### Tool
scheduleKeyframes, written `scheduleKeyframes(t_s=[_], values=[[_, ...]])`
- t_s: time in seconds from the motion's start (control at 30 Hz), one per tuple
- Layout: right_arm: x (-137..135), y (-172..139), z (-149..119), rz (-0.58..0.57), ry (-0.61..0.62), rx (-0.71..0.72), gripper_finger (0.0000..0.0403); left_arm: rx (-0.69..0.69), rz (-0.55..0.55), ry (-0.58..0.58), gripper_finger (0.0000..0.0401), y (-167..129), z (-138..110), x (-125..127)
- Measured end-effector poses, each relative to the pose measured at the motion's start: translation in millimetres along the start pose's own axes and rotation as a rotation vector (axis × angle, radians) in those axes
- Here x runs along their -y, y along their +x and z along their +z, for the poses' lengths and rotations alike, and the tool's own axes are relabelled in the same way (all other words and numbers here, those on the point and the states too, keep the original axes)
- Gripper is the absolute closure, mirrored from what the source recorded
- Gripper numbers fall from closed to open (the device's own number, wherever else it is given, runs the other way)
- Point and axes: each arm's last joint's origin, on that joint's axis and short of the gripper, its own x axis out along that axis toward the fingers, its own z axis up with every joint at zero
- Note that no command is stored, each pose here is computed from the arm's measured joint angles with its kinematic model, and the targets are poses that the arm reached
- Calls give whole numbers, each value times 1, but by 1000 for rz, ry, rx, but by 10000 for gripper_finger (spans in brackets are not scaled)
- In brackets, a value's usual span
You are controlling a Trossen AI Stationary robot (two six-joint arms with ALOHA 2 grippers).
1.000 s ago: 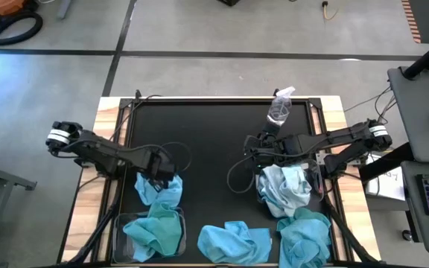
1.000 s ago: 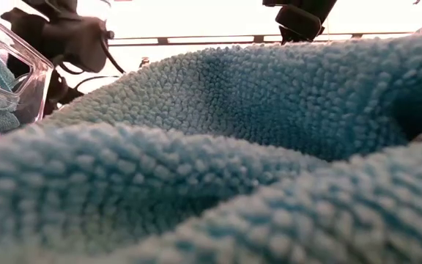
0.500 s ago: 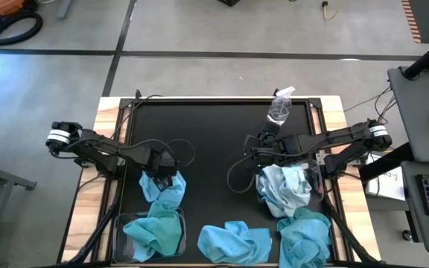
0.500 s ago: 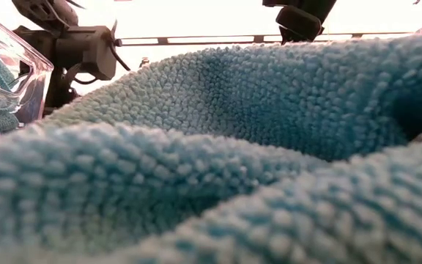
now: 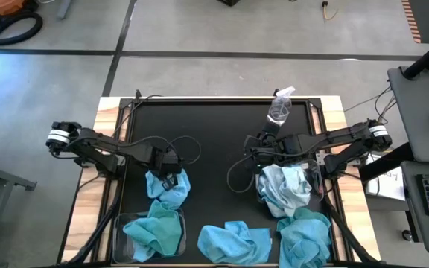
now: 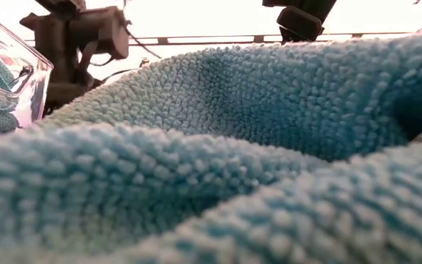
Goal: Sort microfiber towel by color & place in baskets
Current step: Put the blue microfiber towel into the left transparent bin
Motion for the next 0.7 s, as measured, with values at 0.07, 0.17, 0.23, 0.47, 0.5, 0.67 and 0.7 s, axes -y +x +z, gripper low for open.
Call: scheduleKeyframes(t_s=[0.07, 0.17, 0.23, 0.47, 0.5, 0.67, 0.7], values=[[0, 0, 0, 0, 0, 0, 330, 16, -14, 34, 399, -9, 6, 4], [0, 0, 0, 0, 0, 0, 330, 44, -36, 83, 400, -27, 15, 10], [0, 0, 0, 0, 0, 0, 330, 67, -52, 114, 400, -41, 22, 14], [0, 0, 0, 0, -4, 0, 330, 97, -69, 199, 401, -95, 36, 20], [0, 0, 0, 0, -8, 0, 330, 90, -64, 212, 401, -104, 36, 20], [0, 0, 0, 0, -34, 0, 330, 77, -53, 295, 401, -157, 35, 15], [0, 0, 0, 0, -35, 0, 330, 87, -60, 301, 401, -168, 34, 14]])
